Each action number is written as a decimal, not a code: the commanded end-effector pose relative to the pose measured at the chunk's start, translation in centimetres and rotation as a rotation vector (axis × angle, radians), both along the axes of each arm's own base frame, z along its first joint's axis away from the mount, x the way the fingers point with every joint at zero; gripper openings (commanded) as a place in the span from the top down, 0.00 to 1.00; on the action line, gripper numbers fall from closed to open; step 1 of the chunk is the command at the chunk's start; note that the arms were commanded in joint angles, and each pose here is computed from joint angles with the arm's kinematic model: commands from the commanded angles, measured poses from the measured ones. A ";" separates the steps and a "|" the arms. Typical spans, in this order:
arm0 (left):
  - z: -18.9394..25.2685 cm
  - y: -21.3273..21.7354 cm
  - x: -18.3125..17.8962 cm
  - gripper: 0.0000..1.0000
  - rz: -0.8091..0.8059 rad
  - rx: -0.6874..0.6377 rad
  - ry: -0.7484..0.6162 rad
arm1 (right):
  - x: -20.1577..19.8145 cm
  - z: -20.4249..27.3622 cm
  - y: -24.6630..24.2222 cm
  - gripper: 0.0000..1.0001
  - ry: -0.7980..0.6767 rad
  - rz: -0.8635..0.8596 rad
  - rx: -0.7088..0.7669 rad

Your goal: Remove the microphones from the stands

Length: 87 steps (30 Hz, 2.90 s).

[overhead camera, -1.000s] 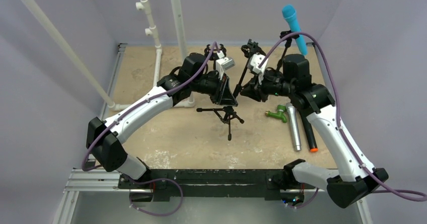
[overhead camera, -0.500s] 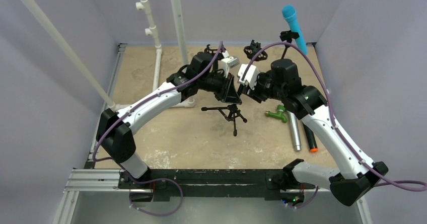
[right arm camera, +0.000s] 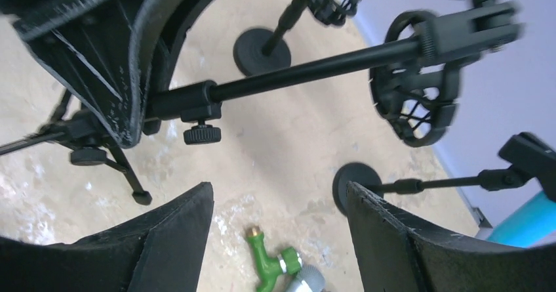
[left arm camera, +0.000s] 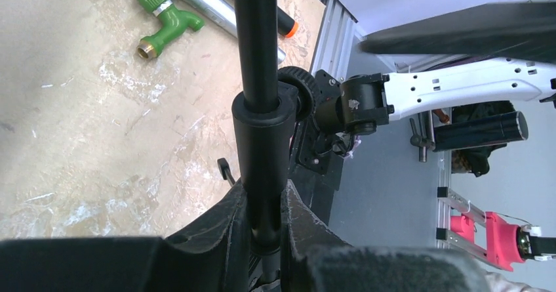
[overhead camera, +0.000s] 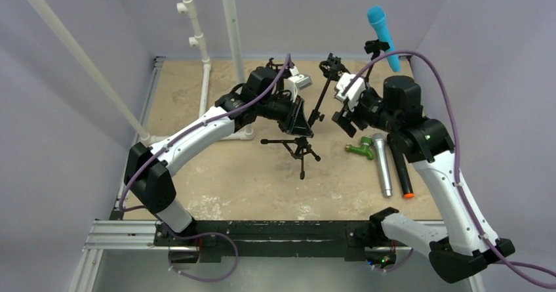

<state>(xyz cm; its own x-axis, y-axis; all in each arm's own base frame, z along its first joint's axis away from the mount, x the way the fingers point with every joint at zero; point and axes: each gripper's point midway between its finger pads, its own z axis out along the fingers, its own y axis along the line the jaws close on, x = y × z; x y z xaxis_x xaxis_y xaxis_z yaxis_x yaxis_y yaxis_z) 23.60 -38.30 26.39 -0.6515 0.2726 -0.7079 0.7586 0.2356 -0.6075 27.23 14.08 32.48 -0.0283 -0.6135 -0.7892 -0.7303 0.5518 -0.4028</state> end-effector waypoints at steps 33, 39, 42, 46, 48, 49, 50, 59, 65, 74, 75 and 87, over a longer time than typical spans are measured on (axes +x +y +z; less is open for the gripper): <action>4.2 3.9 -7.4 1.00 -0.307 -0.134 -0.147 | 3.3 7.6 0.6 0.50 -0.165 0.021 0.082; 4.1 3.9 -7.5 1.00 -0.313 -0.138 -0.149 | 2.5 7.0 2.0 0.73 -0.128 0.105 0.111; 4.3 3.8 -7.4 1.00 -0.310 -0.139 -0.149 | 1.8 6.2 2.6 0.84 -0.103 0.158 0.115; 4.7 3.6 -6.7 1.00 -0.288 -0.130 -0.152 | 0.5 4.6 3.3 0.97 -0.034 0.211 0.134; 4.9 3.3 -6.2 1.00 -0.271 -0.118 -0.152 | -0.1 4.0 3.7 1.00 -0.006 0.237 0.150; 5.0 3.2 -5.9 1.00 -0.264 -0.112 -0.150 | -0.3 3.8 3.9 1.00 0.003 0.244 0.152; 5.0 3.0 -5.6 1.00 -0.254 -0.105 -0.149 | -0.5 3.6 3.9 1.00 0.009 0.249 0.154; 4.5 1.5 -1.3 1.00 -0.110 -0.023 -0.184 | -2.3 0.2 5.1 1.00 0.115 0.308 0.169; 4.9 0.5 0.9 1.00 -0.062 -0.005 -0.205 | -3.3 -1.6 5.5 0.87 0.166 0.327 0.173; 4.5 1.3 2.9 1.00 0.005 0.032 -0.304 | -3.3 2.5 2.4 0.23 0.041 0.183 0.117; 4.5 1.4 3.1 1.00 0.014 0.036 -0.314 | -3.8 2.8 2.4 0.23 0.044 0.194 0.129; 7.0 0.5 3.0 1.00 0.021 -0.073 -0.334 | -6.2 1.0 6.4 0.33 0.312 0.328 0.418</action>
<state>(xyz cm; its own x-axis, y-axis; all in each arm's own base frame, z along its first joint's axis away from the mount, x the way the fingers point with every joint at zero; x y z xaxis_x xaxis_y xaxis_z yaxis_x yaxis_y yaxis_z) 27.24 -36.90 27.12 -0.4951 0.3367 -0.8009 0.8599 0.3220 -0.3962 20.84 18.60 33.98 -0.0439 -0.3835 -0.9225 -0.9220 0.3711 -0.1104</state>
